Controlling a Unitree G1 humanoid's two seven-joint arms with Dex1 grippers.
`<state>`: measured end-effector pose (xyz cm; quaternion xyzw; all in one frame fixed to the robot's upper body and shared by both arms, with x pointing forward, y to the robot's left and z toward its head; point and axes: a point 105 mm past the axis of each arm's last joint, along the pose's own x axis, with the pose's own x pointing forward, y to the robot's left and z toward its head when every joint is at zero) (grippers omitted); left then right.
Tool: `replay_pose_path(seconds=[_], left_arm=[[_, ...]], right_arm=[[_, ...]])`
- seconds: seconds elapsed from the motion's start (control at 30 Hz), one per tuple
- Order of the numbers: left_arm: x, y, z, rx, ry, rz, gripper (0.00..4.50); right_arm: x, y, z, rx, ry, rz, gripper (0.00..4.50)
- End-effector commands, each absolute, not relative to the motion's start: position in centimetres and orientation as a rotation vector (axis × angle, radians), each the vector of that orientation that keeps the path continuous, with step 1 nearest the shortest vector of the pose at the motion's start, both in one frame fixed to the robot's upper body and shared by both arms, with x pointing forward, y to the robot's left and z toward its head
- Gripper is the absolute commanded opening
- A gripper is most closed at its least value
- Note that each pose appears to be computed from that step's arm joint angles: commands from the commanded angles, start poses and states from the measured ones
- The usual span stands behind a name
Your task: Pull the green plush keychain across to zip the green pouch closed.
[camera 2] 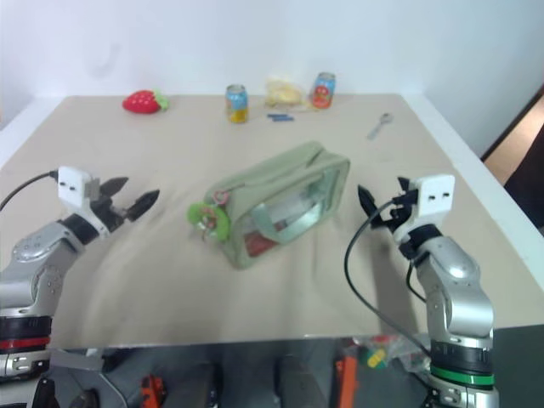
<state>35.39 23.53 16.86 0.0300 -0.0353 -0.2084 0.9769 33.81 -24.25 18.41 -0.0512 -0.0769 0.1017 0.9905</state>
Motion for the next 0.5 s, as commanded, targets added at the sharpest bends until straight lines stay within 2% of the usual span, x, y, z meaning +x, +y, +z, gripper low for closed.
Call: replay_pose_path(seconds=[0.03, 0.5], left_arm=[[35.0, 23.8, 18.3, 0.081, -0.133, -0.406, 4.46], [34.8, 22.8, 18.6, 0.106, -0.142, -0.5, 4.46]], right_arm=[[33.6, -24.0, 20.3, -0.143, -0.218, 0.22, 4.45], [33.7, -24.5, 20.2, -0.132, -0.209, 0.206, 4.45]])
